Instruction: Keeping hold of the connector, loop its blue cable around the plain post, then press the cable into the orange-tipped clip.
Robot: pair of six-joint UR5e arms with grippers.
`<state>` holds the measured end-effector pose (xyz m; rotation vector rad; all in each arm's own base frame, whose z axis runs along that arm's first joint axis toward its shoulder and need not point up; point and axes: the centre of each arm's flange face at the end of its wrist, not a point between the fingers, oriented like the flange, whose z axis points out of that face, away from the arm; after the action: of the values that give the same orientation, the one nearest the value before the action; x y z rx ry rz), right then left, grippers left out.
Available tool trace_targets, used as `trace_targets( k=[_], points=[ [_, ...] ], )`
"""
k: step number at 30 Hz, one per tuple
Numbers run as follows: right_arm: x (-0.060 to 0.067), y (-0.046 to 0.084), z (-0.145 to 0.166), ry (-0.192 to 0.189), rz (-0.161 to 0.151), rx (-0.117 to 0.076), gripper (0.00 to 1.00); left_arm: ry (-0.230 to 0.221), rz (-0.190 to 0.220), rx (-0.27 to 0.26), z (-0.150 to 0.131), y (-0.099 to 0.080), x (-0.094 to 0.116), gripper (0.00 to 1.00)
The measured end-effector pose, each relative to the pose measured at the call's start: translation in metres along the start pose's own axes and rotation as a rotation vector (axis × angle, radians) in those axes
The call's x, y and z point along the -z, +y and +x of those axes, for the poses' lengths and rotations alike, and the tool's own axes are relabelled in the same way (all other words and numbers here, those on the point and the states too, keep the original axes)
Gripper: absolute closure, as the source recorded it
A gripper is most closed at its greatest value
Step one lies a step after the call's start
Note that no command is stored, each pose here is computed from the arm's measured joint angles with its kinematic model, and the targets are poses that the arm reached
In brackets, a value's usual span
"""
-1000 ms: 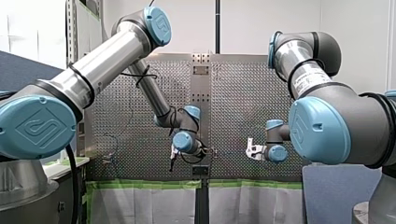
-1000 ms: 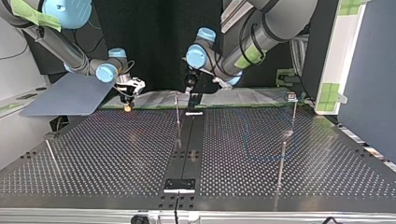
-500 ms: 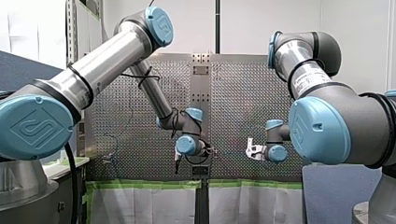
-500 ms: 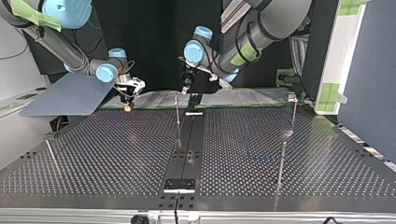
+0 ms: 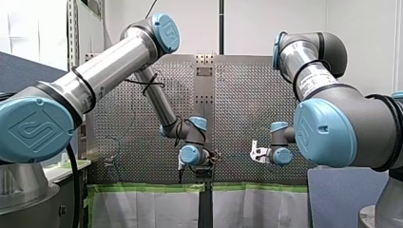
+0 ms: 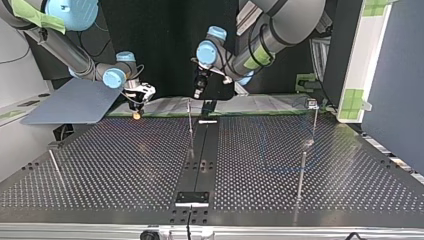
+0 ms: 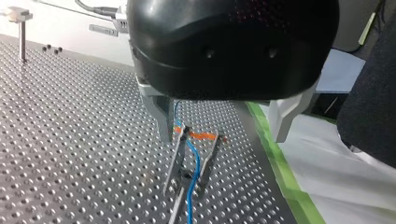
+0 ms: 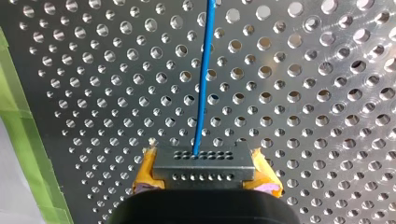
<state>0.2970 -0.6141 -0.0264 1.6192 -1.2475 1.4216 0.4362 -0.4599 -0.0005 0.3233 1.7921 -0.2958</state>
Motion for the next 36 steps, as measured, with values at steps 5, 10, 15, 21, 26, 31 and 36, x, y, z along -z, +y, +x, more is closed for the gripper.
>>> trace_targets(
  k=[5,10,15,21,26,31,36],
  points=[
    [0.000,0.000,0.000,0.000,0.001,0.000,1.00,-0.025,0.023,0.006,-0.001,-0.009,0.001,0.00],
    [0.000,0.000,0.000,0.000,0.001,-0.001,1.00,-0.031,0.031,0.007,-0.001,-0.013,0.002,0.00],
    [0.000,0.000,0.000,0.000,0.003,-0.001,1.00,-0.031,0.031,0.008,-0.001,-0.016,0.004,0.00],
    [0.000,0.000,0.000,-0.001,0.004,-0.002,1.00,-0.031,0.029,0.014,-0.001,-0.017,0.004,0.00],
    [0.000,0.000,0.000,-0.002,0.004,-0.002,1.00,-0.024,0.009,0.031,0.000,-0.014,0.005,0.00],
    [0.000,0.000,0.000,-0.003,0.004,-0.002,1.00,0.001,-0.032,0.036,0.003,-0.010,0.008,0.00],
    [0.000,-0.001,0.000,-0.003,0.005,-0.002,1.00,0.013,-0.054,0.032,0.004,-0.007,0.010,0.00]
  ],
)
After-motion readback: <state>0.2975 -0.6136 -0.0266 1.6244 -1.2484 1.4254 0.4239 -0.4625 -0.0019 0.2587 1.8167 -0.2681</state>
